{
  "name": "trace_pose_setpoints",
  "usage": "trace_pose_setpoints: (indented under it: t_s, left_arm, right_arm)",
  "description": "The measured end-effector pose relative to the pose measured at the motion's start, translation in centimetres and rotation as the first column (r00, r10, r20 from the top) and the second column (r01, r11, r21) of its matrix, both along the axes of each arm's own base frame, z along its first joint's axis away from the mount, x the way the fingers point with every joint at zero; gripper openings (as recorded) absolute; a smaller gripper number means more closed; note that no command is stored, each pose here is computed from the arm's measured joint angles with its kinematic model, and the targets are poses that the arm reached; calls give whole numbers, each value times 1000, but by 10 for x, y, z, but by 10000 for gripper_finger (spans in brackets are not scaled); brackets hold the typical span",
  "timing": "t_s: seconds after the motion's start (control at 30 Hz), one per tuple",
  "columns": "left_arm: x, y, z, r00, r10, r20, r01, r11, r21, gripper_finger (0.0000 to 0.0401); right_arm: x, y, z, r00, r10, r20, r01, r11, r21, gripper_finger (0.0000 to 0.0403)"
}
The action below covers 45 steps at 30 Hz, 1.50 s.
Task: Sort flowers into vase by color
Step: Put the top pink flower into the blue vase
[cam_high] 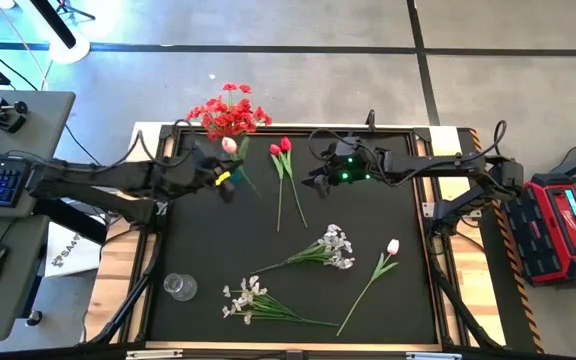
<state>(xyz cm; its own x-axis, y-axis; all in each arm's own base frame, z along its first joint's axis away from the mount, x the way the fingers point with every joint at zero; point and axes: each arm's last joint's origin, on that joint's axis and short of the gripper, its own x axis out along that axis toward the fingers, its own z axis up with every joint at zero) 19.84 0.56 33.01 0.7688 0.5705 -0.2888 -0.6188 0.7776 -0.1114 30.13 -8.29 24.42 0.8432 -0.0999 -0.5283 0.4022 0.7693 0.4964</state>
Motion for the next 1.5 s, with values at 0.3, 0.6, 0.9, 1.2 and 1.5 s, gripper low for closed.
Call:
trace_pose_setpoints:
  t_s: [0.3, 0.6, 0.9, 1.2, 1.5]
  left_arm:
    - [-22, 5, 3, 989, 119, -93, -106, 986, 131, 0]
    - [-30, 7, 17, 988, 151, -32, -140, 966, 219, 0]
    - [-31, 8, 26, 987, 158, -36, -138, 939, 316, 0]
    - [-43, 14, 35, 980, 197, -24, -179, 927, 331, 0]
    - [-49, 23, 39, 977, 200, -76, -170, 941, 291, 0]
  right_arm:
    - [0, -1, 0, 1000, 5, -4, -5, 1000, -19, 233]
    - [0, -1, 0, 1000, 0, -7, 0, 1000, -22, 233]
    - [-3, -10, 0, 999, -51, -5, 51, 999, 0, 233]
    - [-5, -16, 0, 997, -75, -3, 75, 997, 23, 233]
    - [-5, -16, -1, 997, -73, -5, 73, 997, 24, 233]
